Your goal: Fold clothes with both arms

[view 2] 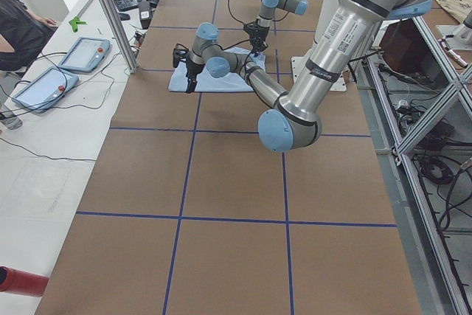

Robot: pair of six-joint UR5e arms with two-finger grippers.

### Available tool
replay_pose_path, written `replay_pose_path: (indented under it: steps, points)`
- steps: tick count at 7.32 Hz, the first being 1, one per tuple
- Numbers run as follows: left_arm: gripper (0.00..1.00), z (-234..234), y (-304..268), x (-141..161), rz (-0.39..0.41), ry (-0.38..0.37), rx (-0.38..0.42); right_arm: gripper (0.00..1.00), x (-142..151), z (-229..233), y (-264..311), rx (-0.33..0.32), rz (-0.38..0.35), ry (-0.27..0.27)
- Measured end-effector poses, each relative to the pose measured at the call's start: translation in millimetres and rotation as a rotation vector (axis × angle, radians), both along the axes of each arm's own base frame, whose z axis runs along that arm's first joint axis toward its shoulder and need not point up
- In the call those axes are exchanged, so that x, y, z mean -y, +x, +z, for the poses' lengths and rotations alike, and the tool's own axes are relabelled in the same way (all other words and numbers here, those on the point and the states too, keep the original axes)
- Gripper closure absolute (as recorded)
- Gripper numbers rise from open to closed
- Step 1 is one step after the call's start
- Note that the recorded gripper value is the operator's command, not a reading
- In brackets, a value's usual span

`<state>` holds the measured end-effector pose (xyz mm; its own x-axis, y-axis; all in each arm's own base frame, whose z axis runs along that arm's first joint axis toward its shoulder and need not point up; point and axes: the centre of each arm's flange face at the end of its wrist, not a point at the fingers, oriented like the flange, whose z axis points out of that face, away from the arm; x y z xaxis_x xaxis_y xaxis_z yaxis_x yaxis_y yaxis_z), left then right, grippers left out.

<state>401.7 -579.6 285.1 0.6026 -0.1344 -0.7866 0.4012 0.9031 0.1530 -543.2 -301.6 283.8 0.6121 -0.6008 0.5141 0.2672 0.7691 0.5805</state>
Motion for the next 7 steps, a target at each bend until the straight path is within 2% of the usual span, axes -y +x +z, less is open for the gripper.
replay_pose_path:
  steps: [3, 4, 5, 7]
  points:
    - [0.0, -0.1, 1.2, 0.4, 0.0, 0.005, -0.006, 0.71, -3.6, 3.4, -1.0, -0.005, -0.004, -0.003]
    - [0.0, -0.5, 1.4, 0.3, 0.0, 0.006, -0.007, 0.8, -4.8, 4.9, -1.4, -0.007, -0.006, -0.004]
    - [0.0, -0.6, 1.4, 0.3, 0.0, 0.007, -0.007, 0.82, -6.1, 5.8, -2.1, -0.009, -0.008, -0.004]
    - [0.0, -1.0, 0.9, 0.7, -0.001, 0.007, -0.008, 0.83, -6.6, 5.9, -2.6, -0.009, -0.01, -0.003]
